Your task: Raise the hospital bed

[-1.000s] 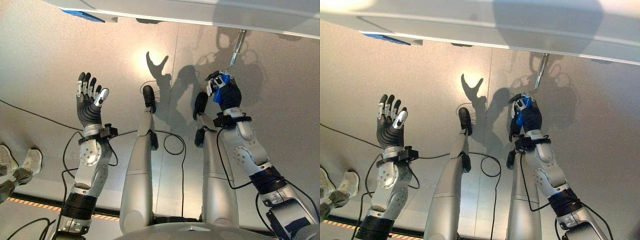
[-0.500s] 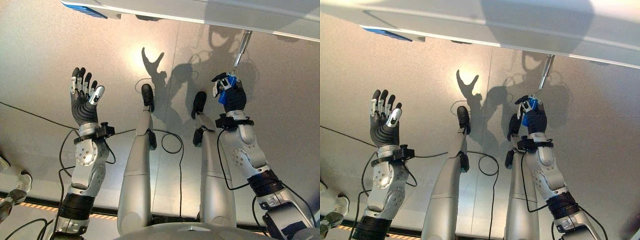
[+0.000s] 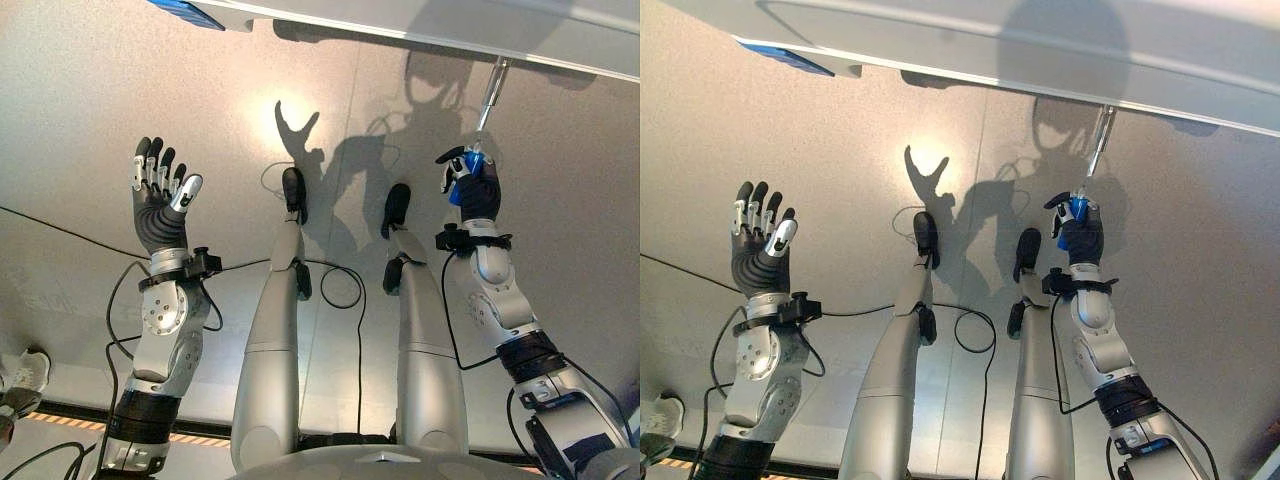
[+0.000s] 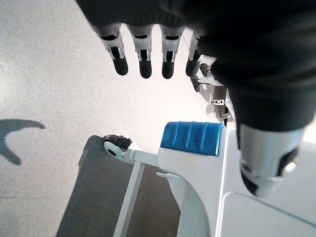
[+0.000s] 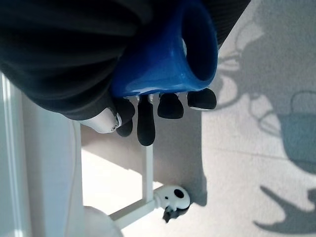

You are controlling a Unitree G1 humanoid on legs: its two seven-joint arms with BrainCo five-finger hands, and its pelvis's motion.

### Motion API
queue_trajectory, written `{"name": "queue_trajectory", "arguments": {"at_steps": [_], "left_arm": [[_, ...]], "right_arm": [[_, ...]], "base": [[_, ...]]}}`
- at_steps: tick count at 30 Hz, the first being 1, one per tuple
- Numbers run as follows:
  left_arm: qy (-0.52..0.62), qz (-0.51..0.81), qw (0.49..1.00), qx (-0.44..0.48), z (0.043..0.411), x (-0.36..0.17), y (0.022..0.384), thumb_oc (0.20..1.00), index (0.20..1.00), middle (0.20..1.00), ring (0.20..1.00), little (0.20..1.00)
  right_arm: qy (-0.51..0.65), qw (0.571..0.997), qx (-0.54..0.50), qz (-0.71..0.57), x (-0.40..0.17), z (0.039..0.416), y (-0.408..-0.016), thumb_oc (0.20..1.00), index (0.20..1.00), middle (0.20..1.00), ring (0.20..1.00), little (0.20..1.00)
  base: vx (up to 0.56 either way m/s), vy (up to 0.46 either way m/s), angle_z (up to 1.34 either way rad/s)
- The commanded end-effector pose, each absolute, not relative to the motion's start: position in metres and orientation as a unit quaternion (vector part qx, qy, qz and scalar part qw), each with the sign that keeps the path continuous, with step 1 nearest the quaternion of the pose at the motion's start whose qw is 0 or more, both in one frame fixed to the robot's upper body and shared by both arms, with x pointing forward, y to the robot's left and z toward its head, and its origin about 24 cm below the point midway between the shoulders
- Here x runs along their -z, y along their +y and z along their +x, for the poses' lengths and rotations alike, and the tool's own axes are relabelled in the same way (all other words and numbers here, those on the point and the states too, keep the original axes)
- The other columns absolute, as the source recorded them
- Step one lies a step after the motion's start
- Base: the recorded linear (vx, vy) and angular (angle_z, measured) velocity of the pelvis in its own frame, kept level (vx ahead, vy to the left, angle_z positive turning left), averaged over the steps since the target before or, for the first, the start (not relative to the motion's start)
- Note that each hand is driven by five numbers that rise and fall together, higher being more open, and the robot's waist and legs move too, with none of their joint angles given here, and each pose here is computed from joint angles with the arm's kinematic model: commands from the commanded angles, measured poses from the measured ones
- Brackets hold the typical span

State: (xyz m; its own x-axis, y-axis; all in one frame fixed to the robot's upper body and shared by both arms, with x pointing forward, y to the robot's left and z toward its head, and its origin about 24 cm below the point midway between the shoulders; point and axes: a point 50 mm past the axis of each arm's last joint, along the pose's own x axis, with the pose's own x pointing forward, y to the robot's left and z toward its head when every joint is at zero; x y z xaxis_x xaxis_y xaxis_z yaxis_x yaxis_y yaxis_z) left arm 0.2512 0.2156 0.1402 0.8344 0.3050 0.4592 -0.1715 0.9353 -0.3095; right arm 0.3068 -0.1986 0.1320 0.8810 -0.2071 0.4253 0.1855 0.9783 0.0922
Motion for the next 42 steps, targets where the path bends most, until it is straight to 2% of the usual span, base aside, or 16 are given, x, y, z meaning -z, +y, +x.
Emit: {"name": "queue_trajectory", "arguments": {"at_steps": [1, 9, 12, 15, 19, 22, 24, 28, 32, 36, 42], "left_arm": [[-0.315, -0.132, 0.930, -0.136, 0.237, -0.155, 0.222, 1.000, 1.000, 1.000, 1.000, 1.000], [-0.316, -0.128, 0.930, -0.133, 0.236, -0.155, 0.221, 1.000, 1.000, 1.000, 1.000, 1.000], [-0.317, -0.133, 0.930, -0.128, 0.238, -0.156, 0.220, 1.000, 1.000, 1.000, 1.000, 1.000], [-0.312, -0.146, 0.931, -0.122, 0.239, -0.155, 0.219, 1.000, 1.000, 1.000, 1.000, 1.000], [-0.306, -0.150, 0.932, -0.122, 0.239, -0.153, 0.218, 1.000, 1.000, 1.000, 1.000, 1.000], [-0.301, -0.142, 0.935, -0.126, 0.239, -0.150, 0.219, 1.000, 1.000, 1.000, 1.000, 1.000], [-0.299, -0.132, 0.937, -0.123, 0.238, -0.149, 0.220, 1.000, 1.000, 1.000, 1.000, 1.000], [-0.297, -0.135, 0.939, -0.106, 0.238, -0.148, 0.215, 1.000, 1.000, 1.000, 1.000, 1.000], [-0.290, -0.141, 0.944, -0.073, 0.243, -0.149, 0.204, 1.000, 1.000, 1.000, 1.000, 1.000], [-0.291, -0.144, 0.944, -0.054, 0.247, -0.151, 0.195, 1.000, 1.000, 1.000, 1.000, 1.000], [-0.300, -0.142, 0.943, -0.029, 0.251, -0.158, 0.184, 1.000, 1.000, 1.000, 1.000, 1.000]], "right_arm": [[-0.363, 0.828, 0.421, 0.071, -0.228, 0.292, -0.329, 0.200, 0.200, 0.200, 0.200, 0.200], [-0.388, 0.804, 0.445, 0.074, -0.237, 0.284, -0.337, 0.200, 0.200, 0.200, 0.200, 0.200], [-0.409, 0.804, 0.413, 0.123, -0.239, 0.284, -0.330, 0.200, 0.200, 0.200, 0.200, 0.200], [-0.430, 0.825, 0.330, 0.160, -0.236, 0.283, -0.307, 0.200, 0.200, 0.200, 0.200, 0.200], [-0.422, 0.824, 0.331, 0.185, -0.226, 0.283, -0.300, 0.200, 0.200, 0.200, 0.200, 0.200], [-0.373, 0.847, 0.362, 0.116, -0.214, 0.292, -0.302, 0.200, 0.200, 0.200, 0.200, 0.200], [-0.291, 0.861, 0.418, 0.010, -0.200, 0.306, -0.317, 0.200, 0.200, 0.200, 0.200, 0.200], [-0.210, 0.868, 0.448, -0.041, -0.192, 0.331, -0.329, 0.200, 0.200, 0.200, 0.200, 0.200], [-0.089, 0.895, 0.428, -0.091, -0.183, 0.364, -0.330, 0.200, 0.200, 0.200, 0.200, 0.200], [-0.015, 0.905, 0.409, -0.118, -0.170, 0.373, -0.326, 0.200, 0.200, 0.200, 0.200, 0.200], [0.035, 0.912, 0.385, -0.136, -0.158, 0.378, -0.318, 0.200, 0.200, 0.200, 0.200, 0.200]], "base": [[0.00, 0.000, 0.00], [0.00, 0.003, -0.06], [0.00, 0.000, 0.00], [0.00, 0.000, 0.00], [0.00, 0.000, 0.00], [0.00, 0.000, 0.00], [0.00, 0.000, 0.00], [0.00, 0.000, 0.00], [0.00, 0.000, 0.00], [0.00, 0.000, 0.00], [0.00, 0.000, 0.00]]}}
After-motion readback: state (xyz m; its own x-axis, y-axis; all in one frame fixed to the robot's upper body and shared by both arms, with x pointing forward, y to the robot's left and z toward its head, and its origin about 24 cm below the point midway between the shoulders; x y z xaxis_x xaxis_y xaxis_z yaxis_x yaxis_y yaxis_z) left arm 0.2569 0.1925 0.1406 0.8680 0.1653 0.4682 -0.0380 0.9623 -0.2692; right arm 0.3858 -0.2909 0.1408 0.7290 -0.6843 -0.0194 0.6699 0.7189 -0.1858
